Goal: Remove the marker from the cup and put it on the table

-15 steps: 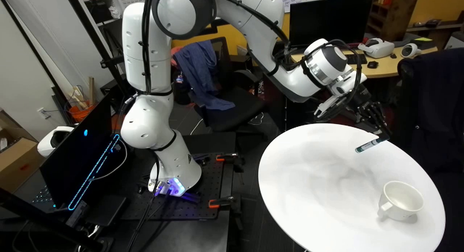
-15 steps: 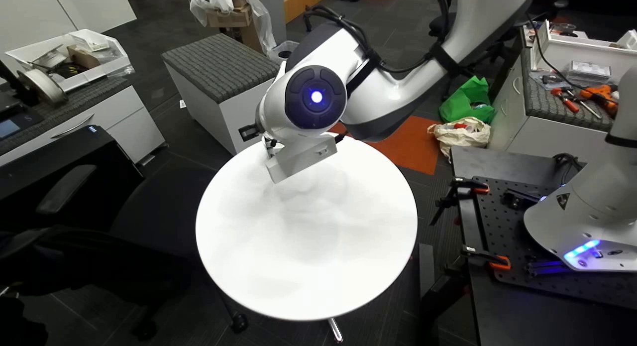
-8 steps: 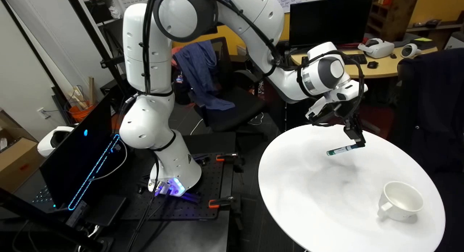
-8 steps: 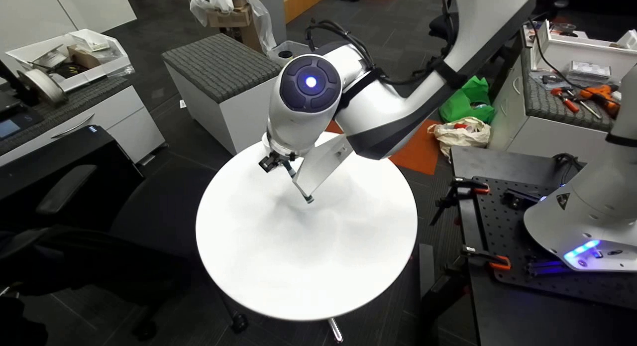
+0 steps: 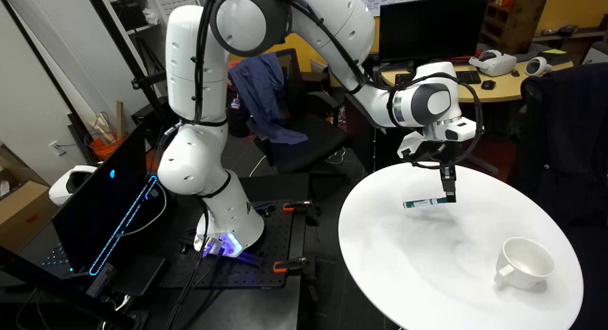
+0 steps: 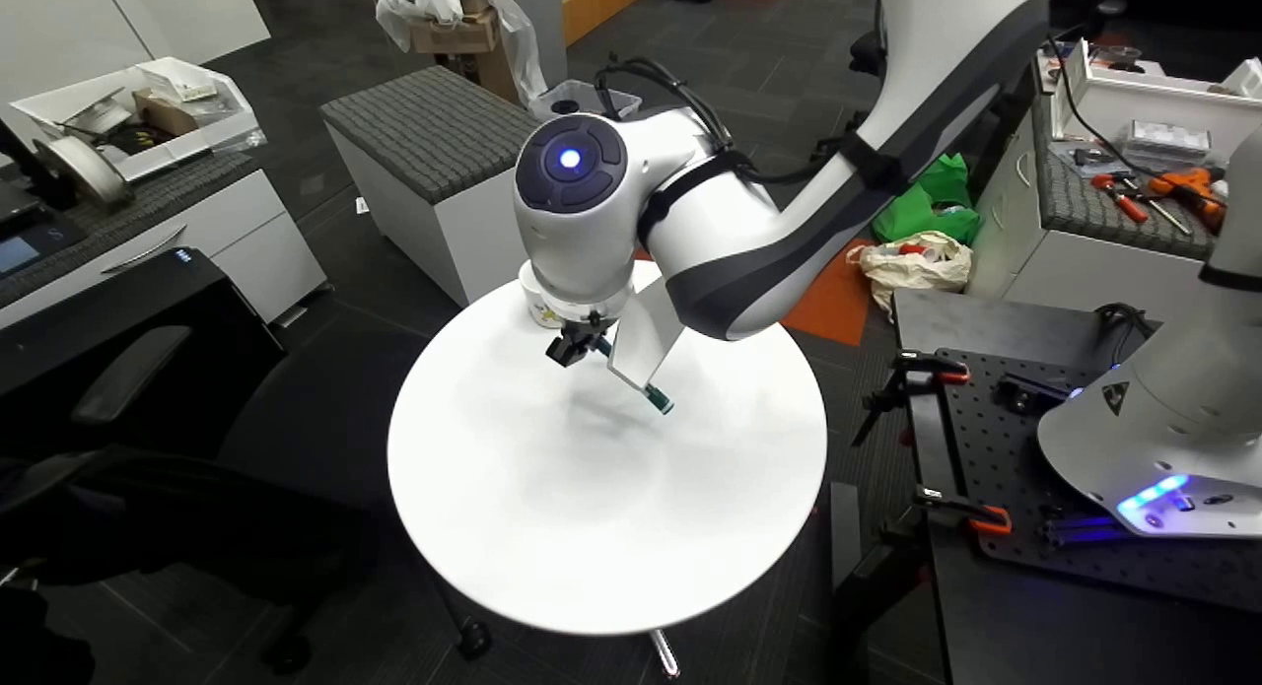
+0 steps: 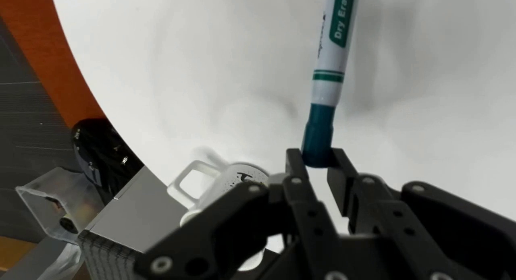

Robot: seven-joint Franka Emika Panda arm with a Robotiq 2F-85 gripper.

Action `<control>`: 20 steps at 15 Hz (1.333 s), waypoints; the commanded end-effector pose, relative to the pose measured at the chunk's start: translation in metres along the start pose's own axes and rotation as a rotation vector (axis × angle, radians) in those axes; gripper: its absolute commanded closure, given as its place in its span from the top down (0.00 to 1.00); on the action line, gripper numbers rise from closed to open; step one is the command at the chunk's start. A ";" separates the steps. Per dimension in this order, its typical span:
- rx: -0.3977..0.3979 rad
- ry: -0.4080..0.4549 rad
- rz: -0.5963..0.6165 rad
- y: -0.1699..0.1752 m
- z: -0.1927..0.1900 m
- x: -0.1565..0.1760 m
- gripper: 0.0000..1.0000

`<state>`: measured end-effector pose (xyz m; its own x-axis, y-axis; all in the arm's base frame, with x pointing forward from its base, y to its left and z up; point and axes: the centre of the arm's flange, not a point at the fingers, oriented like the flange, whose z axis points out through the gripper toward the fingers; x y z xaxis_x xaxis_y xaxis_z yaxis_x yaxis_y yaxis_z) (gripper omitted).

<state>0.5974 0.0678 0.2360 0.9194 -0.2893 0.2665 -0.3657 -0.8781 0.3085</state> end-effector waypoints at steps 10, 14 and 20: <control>-0.108 -0.038 -0.027 -0.003 -0.005 0.010 0.95; -0.163 0.112 0.045 0.002 -0.012 0.013 1.00; -0.197 0.355 0.212 0.012 -0.036 0.016 1.00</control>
<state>0.6138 0.0651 0.2604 0.8047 -0.2696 0.5290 -0.5222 -0.7453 0.4145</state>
